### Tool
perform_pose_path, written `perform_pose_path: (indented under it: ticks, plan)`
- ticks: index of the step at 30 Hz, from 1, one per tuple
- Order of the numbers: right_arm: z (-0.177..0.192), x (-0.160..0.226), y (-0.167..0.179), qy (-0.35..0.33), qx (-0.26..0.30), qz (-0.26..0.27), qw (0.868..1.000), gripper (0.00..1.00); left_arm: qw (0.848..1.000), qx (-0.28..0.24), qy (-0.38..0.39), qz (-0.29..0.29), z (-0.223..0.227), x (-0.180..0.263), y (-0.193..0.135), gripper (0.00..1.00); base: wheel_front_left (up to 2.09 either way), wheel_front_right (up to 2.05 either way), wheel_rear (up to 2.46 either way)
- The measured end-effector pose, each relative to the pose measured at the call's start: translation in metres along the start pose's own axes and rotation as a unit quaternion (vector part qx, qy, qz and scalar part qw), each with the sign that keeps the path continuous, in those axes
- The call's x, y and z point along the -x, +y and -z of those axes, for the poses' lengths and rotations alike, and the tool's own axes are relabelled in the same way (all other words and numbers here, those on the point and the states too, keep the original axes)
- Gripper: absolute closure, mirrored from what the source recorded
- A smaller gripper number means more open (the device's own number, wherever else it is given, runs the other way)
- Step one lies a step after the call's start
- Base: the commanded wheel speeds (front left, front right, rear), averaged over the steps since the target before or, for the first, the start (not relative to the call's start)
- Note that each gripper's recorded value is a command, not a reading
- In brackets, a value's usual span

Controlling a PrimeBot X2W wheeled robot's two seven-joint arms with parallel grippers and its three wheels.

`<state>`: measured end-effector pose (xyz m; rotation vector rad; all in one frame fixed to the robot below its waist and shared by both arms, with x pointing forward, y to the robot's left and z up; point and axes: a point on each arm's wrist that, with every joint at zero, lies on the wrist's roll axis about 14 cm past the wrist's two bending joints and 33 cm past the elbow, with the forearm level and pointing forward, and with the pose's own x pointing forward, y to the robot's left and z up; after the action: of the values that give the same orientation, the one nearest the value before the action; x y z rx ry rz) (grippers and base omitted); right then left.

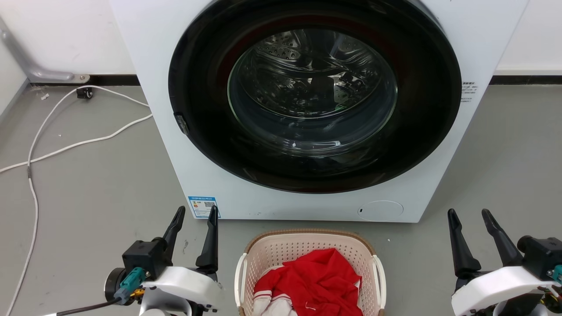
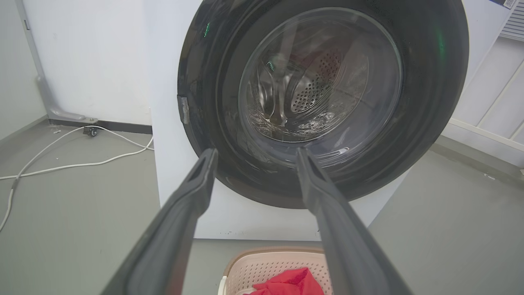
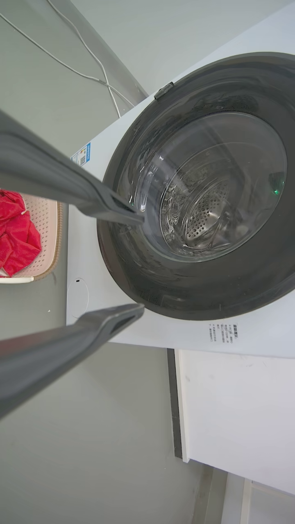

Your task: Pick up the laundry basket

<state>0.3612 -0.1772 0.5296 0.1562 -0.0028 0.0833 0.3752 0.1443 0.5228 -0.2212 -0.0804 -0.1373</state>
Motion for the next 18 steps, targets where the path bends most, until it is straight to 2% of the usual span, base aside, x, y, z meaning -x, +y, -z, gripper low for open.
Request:
perform_pose_path:
  ticks: [18]
  plan:
    - [-0.004, 0.0021, -0.0016, -0.004, 0.065, 0.003, 0.998, 0.0, 0.997, -0.073, -0.004, 0.012, 0.0021, 0.0008, -0.0043, 0.0, 0.0, 0.0, 0.0]
